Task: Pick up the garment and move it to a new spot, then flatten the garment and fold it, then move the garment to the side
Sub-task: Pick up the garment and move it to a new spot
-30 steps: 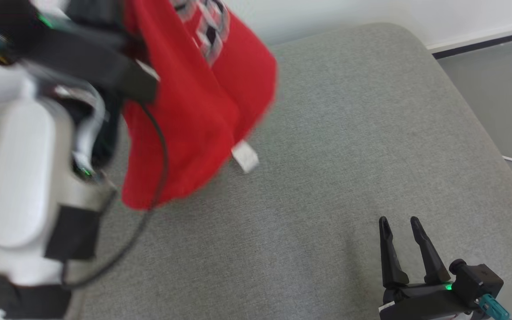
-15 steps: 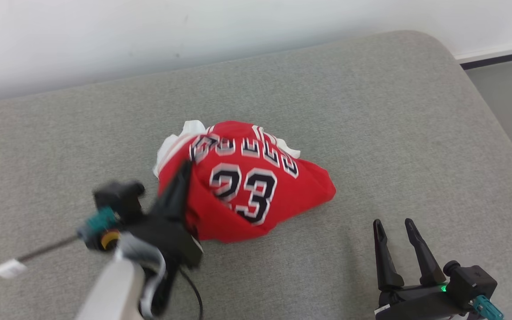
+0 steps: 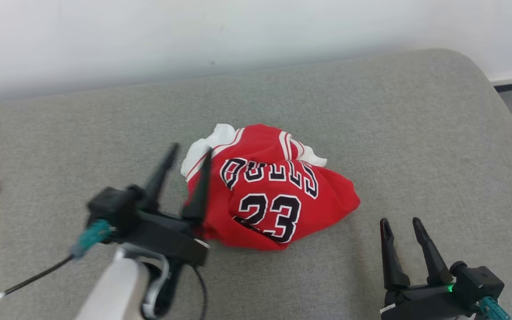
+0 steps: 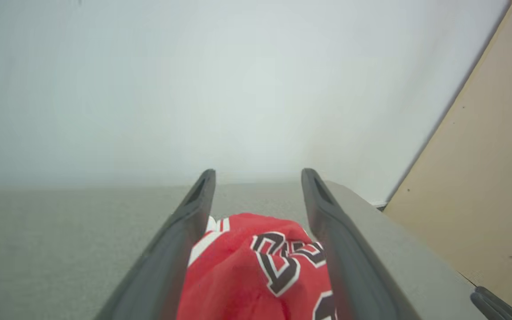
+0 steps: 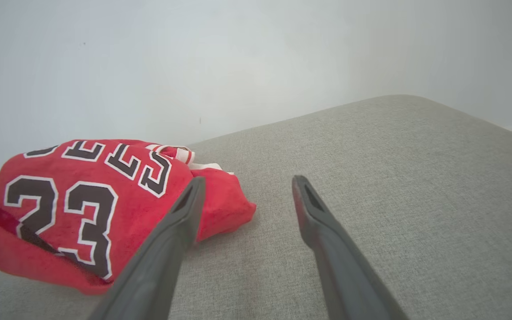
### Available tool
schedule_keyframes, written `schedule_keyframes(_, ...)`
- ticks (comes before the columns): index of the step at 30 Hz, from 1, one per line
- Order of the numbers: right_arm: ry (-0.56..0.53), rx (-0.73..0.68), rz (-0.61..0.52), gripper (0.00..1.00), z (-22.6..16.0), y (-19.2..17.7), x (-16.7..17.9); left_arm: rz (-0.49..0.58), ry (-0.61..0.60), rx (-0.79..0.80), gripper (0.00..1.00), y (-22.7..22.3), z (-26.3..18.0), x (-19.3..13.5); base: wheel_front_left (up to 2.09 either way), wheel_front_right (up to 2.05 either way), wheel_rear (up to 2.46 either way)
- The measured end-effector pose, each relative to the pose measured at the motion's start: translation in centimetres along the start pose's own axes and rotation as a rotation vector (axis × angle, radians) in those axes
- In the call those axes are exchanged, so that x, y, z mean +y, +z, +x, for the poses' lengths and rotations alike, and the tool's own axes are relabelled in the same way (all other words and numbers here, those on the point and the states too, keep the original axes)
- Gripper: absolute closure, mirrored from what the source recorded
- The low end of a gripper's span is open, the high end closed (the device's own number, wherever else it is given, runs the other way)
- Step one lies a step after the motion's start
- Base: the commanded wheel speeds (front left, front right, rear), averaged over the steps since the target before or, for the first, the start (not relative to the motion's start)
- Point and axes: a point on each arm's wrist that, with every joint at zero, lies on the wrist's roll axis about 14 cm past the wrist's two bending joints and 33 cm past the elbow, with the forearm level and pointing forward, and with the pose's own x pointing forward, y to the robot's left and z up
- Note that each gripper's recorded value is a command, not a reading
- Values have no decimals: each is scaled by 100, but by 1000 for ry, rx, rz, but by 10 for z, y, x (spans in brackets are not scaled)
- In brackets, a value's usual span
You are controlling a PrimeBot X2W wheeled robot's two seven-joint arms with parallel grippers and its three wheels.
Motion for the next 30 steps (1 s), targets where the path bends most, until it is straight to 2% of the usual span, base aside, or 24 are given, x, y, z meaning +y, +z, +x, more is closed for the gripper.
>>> schedule_keyframes(5, 27, -34, 1, 0, 4, 10, 9, 101, 73, -161, 0, 53, -12, 25, 0, 0, 0)
schedule_keyframes(10, 27, -62, -9, 0, 4, 20, 8, 242, 158, -175, 0, 64, -39, 50, 0, 0, 0)
schedule_keyframes(18, 31, -66, -16, 0, -2, 21, 9, 284, 308, -117, 0, 48, -89, 81, 0, 0, 0)
schedule_keyframes(21, 37, -65, -16, 0, -1, 21, 11, 358, 319, -114, 0, 49, -103, 80, 0, 0, 0)
schedule_keyframes(30, 58, -53, -19, 0, -6, 17, 17, 329, 416, -62, 0, 30, -142, 94, 0, 0, 0)
